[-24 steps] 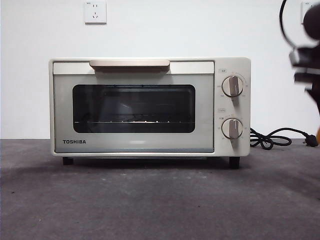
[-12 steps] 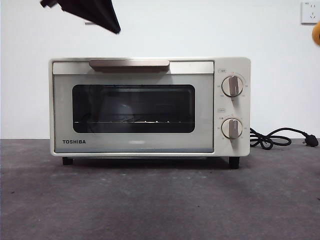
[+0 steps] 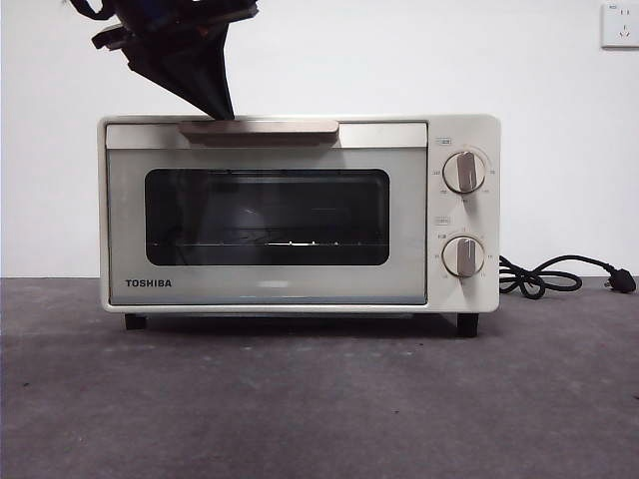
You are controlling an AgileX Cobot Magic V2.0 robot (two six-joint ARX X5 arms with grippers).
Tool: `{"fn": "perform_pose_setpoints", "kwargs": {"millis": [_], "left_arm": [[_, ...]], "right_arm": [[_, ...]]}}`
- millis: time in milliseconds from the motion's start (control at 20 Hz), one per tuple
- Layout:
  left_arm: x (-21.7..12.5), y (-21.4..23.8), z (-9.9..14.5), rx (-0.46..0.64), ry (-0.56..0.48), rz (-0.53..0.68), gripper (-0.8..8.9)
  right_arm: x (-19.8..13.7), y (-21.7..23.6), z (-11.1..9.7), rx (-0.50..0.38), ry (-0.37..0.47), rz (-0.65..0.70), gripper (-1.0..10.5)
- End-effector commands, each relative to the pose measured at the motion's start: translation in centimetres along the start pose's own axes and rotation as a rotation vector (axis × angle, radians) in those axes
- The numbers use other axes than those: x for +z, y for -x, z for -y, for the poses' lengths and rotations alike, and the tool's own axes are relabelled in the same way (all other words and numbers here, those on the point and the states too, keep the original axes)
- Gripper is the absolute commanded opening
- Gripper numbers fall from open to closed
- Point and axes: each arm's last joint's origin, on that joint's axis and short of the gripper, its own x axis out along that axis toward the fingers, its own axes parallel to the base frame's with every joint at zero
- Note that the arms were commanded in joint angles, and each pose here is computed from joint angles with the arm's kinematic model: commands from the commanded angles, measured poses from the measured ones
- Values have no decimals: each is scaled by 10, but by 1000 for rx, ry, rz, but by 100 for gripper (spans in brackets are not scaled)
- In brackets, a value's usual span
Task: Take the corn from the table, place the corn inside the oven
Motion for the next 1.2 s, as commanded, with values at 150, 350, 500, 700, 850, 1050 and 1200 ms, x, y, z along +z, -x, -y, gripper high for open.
{"fn": "perform_pose_setpoints", "kwargs": {"millis": [150, 350, 500, 700, 850, 1050, 1200], "left_arm": [[-14, -12, 4, -23, -29, -129, -6], [-22, -10, 10, -45, -44, -214, -6], [-27, -8, 19, -111, -50, -273, -6], [-34, -3, 36, -239, -68, -347, -6], [-38, 1, 51, -285, -107, -385, -6], [-41, 5, 65, -319, -149, -416, -6], [-46, 9, 72, -333, -169, -462, -6]], "right_arm": [[2, 7, -2, 1, 22, 10, -9], [2, 7, -2, 3, 24, 7, -10], [2, 7, -2, 3, 25, 7, -9], [2, 7, -2, 3, 29, 7, -9], [1, 7, -2, 3, 28, 3, -9], [0, 7, -2, 3, 36, -13, -9], [-2, 7, -2, 14, 40, -25, -9]]}}
